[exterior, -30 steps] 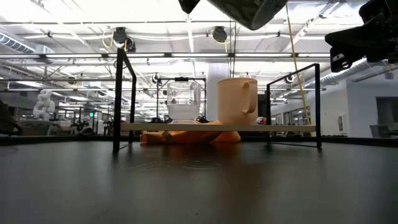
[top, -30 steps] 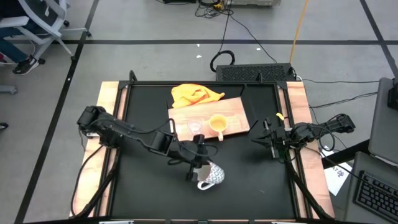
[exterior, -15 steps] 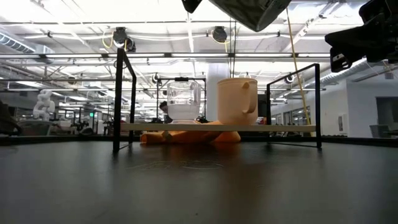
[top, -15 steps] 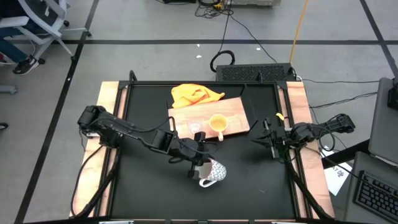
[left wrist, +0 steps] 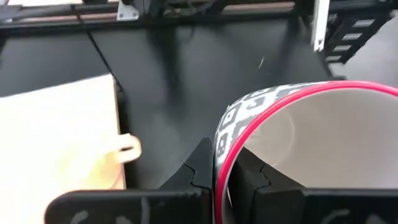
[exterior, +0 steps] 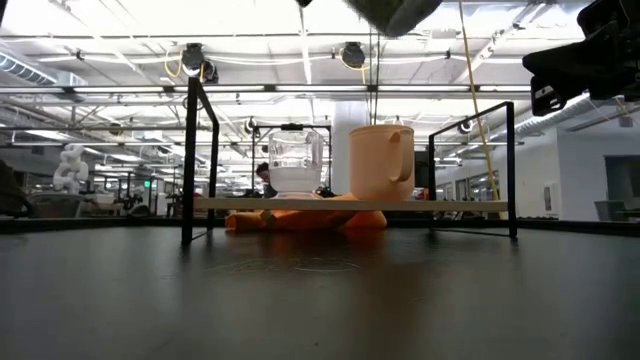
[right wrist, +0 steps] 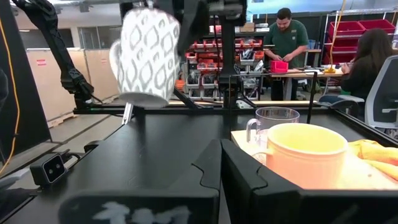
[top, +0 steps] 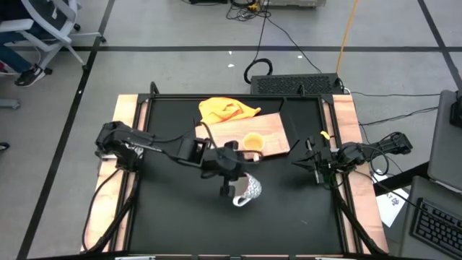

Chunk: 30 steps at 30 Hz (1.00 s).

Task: Stack small to large cups/mugs on shelf
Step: Put the gray patterned mug on the shelf

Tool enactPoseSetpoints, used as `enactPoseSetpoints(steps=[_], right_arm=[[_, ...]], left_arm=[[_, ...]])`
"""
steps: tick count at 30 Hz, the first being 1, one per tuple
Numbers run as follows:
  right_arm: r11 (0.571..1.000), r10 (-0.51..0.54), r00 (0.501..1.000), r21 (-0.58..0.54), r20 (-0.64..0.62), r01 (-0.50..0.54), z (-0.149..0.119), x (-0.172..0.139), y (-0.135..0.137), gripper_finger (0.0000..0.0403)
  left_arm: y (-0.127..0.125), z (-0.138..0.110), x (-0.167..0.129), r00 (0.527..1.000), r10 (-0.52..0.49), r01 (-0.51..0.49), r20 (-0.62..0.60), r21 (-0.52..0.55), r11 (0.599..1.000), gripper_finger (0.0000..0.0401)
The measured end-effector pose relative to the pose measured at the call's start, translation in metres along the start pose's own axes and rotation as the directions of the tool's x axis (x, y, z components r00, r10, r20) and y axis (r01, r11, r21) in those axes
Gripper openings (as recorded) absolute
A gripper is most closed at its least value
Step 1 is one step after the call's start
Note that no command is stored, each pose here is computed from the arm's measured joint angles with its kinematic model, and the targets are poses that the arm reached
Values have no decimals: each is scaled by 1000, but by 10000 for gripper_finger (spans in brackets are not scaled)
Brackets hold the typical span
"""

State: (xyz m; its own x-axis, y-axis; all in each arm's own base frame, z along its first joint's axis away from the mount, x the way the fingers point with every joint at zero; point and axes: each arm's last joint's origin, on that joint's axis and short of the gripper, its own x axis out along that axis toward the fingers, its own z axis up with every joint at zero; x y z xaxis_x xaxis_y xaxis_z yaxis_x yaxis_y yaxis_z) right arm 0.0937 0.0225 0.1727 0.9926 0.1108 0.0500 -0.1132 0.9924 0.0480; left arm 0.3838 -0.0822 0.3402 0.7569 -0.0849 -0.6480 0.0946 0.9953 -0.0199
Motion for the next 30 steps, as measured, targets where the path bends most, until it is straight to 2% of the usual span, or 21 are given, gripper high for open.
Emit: enactPoseSetpoints(steps=[4, 13, 24, 30], right_arm=[[1000, -1, 1000, -3, -7, 1, -1, 1, 0, 0], [1000, -3, 1000, -5, -22, 3, -2, 1, 0, 0], [1000, -4, 1000, -6, -24, 4, -2, 1, 0, 0], [1000, -4, 999, -8, -32, 4, -3, 2, 0, 0]], left_arm=[[10, 15, 0, 998, -47, 47, -36, -2, 999, 22], [17, 38, 39, 991, -104, 108, -86, 40, 993, 21], [33, 37, 91, 967, -198, 203, -159, 12, 979, 21], [38, 34, 97, 965, -197, 200, -171, -1, 980, 21]])
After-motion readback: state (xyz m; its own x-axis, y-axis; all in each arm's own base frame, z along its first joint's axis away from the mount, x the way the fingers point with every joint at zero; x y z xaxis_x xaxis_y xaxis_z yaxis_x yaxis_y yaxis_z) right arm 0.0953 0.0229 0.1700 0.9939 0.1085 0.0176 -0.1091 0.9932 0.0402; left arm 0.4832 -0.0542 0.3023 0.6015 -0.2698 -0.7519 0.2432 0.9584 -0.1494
